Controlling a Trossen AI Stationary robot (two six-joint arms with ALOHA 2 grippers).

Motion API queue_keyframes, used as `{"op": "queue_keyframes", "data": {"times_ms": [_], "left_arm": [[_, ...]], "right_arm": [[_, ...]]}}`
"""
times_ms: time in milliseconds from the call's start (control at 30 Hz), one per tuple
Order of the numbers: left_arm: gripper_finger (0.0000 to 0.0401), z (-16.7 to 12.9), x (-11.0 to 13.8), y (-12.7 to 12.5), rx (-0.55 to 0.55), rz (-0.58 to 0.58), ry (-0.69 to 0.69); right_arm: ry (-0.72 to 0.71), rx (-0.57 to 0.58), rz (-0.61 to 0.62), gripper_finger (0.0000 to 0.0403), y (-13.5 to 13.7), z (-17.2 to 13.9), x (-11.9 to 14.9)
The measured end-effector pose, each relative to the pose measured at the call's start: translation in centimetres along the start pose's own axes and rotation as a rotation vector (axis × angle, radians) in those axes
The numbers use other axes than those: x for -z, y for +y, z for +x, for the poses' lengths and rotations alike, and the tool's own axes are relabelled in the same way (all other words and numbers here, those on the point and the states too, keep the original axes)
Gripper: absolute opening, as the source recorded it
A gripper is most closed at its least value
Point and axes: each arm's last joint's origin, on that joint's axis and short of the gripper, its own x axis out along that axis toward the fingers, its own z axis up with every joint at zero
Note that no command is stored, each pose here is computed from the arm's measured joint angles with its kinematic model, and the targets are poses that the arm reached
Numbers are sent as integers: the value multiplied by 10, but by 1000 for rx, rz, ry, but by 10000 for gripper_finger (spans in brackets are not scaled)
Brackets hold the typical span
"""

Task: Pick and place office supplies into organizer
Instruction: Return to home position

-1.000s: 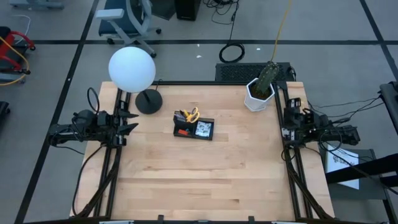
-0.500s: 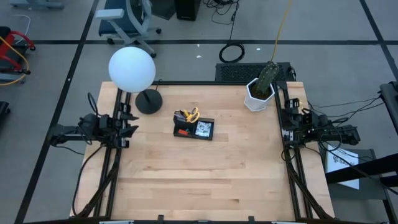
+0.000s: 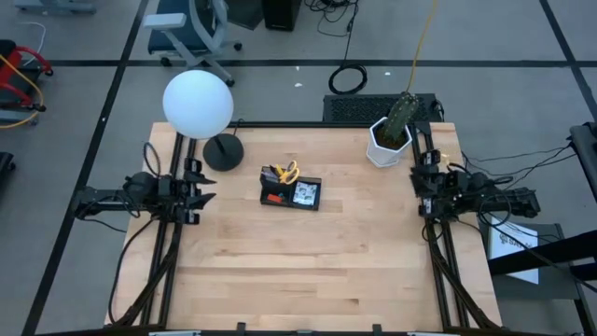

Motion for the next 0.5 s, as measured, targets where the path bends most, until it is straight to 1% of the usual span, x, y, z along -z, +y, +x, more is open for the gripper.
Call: {"op": "queue_keyframes", "data": {"times_ms": [100,300,500], "left_arm": [[152,0,7,-1,15,14,73],[152,-1,16,-3,24,19,170],[152,-3,23,-3,-2,23,245]], "right_arm": [[86,-10,-12,75,1,0,8],[264,63,-37,75,0,-3,24],[440,31,-108,75,2,-9,41]]}}
